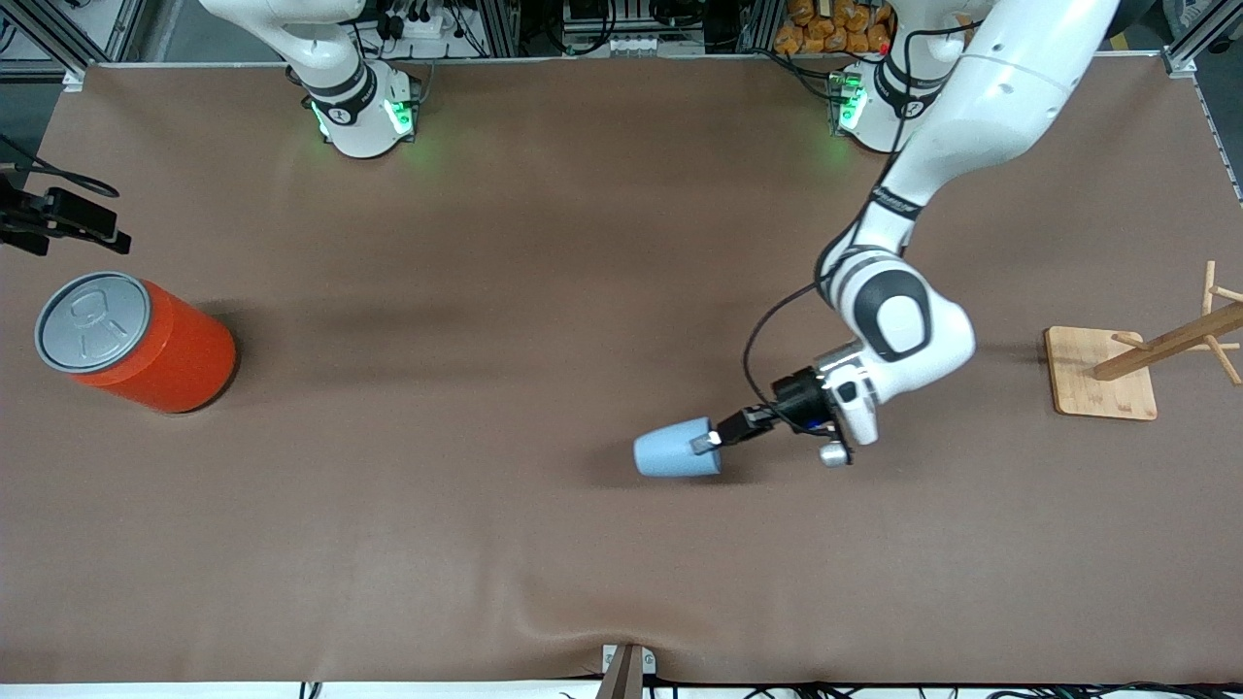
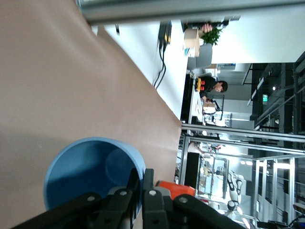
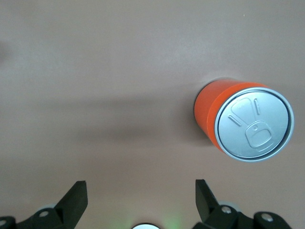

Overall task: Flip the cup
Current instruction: 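Carry the cup with the left gripper toward the wooden stand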

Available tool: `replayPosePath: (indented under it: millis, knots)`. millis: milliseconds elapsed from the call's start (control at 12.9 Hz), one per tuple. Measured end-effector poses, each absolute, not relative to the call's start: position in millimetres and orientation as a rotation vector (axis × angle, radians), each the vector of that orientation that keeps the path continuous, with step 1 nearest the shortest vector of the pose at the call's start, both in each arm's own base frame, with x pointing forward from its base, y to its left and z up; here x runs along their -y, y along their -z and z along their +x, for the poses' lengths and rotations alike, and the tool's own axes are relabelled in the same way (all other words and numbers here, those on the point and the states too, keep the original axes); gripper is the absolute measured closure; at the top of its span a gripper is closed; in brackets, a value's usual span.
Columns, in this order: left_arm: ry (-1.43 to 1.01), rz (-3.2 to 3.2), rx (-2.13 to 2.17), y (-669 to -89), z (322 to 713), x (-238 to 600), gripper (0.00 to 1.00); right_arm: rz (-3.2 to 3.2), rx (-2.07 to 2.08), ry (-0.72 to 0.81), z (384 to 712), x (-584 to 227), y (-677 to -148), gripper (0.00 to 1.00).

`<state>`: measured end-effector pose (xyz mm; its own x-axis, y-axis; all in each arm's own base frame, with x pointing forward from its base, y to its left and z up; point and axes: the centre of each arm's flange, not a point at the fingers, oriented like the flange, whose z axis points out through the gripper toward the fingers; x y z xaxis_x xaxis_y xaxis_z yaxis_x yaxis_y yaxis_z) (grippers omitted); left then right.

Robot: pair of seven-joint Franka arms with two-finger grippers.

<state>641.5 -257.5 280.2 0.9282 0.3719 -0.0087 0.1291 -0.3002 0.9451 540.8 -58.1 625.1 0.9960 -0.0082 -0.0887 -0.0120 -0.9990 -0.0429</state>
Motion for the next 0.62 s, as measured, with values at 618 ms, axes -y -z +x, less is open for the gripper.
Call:
replayPosePath:
  millis: [618]
  knots:
    - [-0.301, 2.136, -0.275, -304.2, 665.4, 151.4, 0.94, -3.104, -0.012, -0.083, 541.2, 54.2, -643.8, 0.00]
